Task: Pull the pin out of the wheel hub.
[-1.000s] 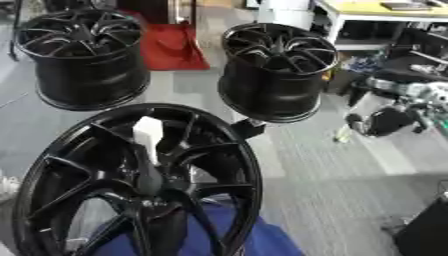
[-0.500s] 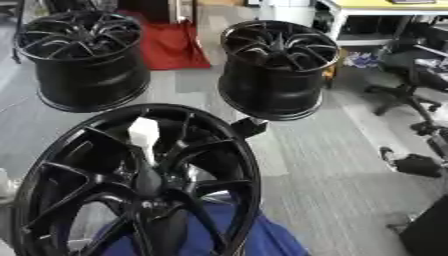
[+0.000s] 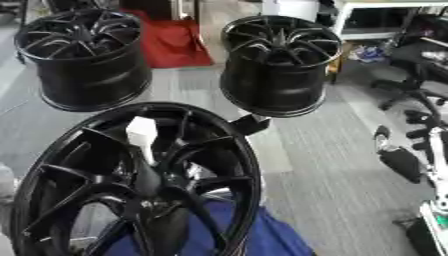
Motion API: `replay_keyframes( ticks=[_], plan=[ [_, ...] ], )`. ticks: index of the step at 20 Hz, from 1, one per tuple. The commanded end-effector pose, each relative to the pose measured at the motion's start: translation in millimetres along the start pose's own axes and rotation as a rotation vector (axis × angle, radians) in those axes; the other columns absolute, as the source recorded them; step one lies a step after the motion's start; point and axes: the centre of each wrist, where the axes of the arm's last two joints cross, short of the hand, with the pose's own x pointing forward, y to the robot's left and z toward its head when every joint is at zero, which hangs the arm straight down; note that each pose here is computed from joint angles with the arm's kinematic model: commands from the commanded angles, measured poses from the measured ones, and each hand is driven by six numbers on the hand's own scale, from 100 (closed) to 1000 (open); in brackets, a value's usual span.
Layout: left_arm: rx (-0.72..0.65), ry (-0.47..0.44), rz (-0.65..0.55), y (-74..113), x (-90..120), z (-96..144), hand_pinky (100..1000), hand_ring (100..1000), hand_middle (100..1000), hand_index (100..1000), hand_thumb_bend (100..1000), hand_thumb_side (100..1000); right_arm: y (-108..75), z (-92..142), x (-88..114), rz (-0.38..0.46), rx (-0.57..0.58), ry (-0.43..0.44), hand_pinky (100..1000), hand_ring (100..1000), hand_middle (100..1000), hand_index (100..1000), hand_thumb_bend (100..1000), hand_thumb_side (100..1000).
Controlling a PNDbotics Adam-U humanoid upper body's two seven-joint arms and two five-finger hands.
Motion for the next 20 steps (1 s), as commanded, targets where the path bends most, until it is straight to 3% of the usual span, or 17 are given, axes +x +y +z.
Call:
replay_keyframes(
  ticks=[1, 5, 9, 20],
  plan=[
    [-0.002, -0.031, -0.002, 0.7, 6.4, -1.8, 555, 619, 634, 810, 100, 742, 14.8, 0.5, 24.0, -0.147, 0.007, -0.113, 645, 709, 760, 851, 153, 303],
    [-0.009, -0.035, 0.008, -1.7, 6.7, -2.4, 555, 619, 634, 810, 100, 742, 38.1, 1.2, 35.2, -0.287, 0.025, -0.16, 630, 692, 748, 845, 121, 256],
    [-0.014, -0.037, 0.011, -3.0, 6.8, -2.8, 555, 619, 633, 810, 100, 744, 50.2, 1.3, 37.9, -0.362, 0.044, -0.174, 629, 692, 751, 849, 118, 251],
    [-0.023, -0.041, 0.015, -4.6, 7.0, -3.4, 556, 619, 633, 810, 100, 746, 55.6, 3.4, 37.4, -0.39, 0.084, -0.175, 631, 689, 746, 847, 115, 282]
  ],
)
